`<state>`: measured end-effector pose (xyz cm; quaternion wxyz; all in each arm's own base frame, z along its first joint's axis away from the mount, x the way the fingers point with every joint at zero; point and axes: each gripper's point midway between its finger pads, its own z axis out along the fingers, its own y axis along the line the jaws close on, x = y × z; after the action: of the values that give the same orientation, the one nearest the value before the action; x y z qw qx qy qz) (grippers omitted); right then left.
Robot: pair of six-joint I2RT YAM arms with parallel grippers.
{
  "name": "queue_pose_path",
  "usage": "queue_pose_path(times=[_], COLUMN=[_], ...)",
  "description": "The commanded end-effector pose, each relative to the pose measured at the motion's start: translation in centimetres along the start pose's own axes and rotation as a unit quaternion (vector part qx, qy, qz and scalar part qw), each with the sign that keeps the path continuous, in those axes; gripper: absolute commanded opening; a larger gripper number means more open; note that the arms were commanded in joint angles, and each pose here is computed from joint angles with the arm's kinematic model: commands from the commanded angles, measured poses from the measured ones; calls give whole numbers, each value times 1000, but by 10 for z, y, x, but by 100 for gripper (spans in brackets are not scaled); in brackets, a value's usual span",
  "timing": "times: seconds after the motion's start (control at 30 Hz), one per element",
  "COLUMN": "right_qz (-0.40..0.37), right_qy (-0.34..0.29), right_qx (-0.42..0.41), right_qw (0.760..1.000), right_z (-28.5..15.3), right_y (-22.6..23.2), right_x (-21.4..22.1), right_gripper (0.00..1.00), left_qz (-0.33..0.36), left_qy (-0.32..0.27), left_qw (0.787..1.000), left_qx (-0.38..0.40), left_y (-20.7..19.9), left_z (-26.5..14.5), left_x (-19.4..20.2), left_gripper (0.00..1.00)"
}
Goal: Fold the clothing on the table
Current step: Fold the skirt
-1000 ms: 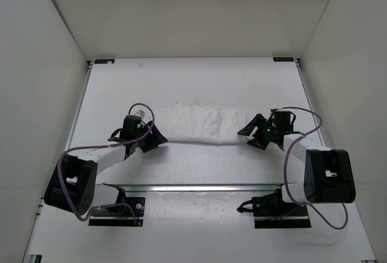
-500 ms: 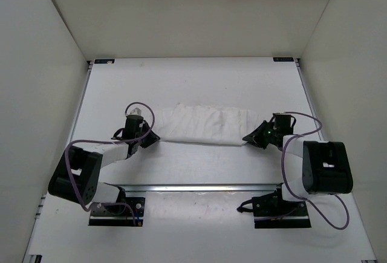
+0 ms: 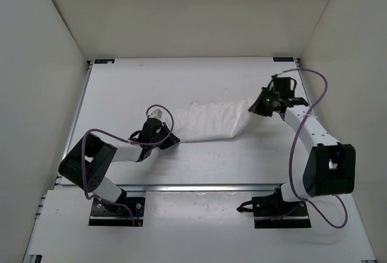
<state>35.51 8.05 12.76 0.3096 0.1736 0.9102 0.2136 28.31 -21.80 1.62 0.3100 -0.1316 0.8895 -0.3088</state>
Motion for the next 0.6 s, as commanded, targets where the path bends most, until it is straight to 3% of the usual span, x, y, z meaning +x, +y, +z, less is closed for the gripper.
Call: queue_pose_path(times=[0.0, 0.3, 0.57], right_qz=[-95, -178, -217], right_qy=[24, 48, 129], right_qx=[4, -145, -180], right_qw=[995, 972, 951], right_z=[-1, 24, 63], right_y=[47, 198, 246], right_x=[6, 69, 136], right_gripper=[0, 0, 0], left_qz=[-13, -11, 2], left_qy=[-7, -18, -11], left_qw=[1000, 1000, 1000], left_qx=[13, 12, 24], left_y=[-8, -4, -1], left_z=[2, -3, -7], left_x=[-3, -7, 1], left_gripper=[0, 0, 0])
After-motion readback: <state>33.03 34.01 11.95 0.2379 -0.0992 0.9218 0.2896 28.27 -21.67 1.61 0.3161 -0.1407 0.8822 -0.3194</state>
